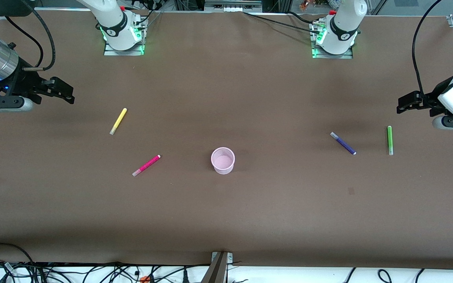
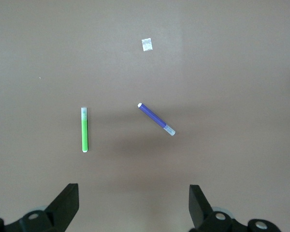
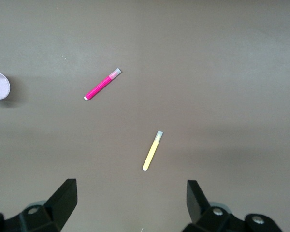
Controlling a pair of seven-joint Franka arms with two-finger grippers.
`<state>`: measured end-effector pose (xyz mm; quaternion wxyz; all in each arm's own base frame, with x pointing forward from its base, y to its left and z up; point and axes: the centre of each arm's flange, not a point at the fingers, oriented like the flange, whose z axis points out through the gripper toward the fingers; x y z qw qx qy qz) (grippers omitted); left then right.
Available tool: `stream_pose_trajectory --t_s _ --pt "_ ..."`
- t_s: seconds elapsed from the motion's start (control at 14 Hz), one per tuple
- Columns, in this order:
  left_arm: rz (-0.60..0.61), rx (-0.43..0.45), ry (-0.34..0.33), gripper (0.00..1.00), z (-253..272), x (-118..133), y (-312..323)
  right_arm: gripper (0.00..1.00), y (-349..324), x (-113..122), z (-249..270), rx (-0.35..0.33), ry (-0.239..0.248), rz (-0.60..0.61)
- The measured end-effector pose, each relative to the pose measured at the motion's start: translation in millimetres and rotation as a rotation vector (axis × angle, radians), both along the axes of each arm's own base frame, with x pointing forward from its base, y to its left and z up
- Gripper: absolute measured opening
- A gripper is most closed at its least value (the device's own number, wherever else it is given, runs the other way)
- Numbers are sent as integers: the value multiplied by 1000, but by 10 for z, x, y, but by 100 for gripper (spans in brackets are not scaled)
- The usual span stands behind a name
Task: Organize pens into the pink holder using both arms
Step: 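Reach the right gripper to the pink marker while the left gripper reaches the purple marker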
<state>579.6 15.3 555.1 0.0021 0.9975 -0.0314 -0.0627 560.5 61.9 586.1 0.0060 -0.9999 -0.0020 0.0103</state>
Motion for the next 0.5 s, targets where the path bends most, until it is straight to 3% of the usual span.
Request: stream_pose_trajectory --t_s 0.29,0.5 --pt "0 0 0 100 0 0 1 100 -10 10 78 -12 -18 2" --pt "0 0 0 100 0 0 0 100 28 18 -61 -20 26 7"
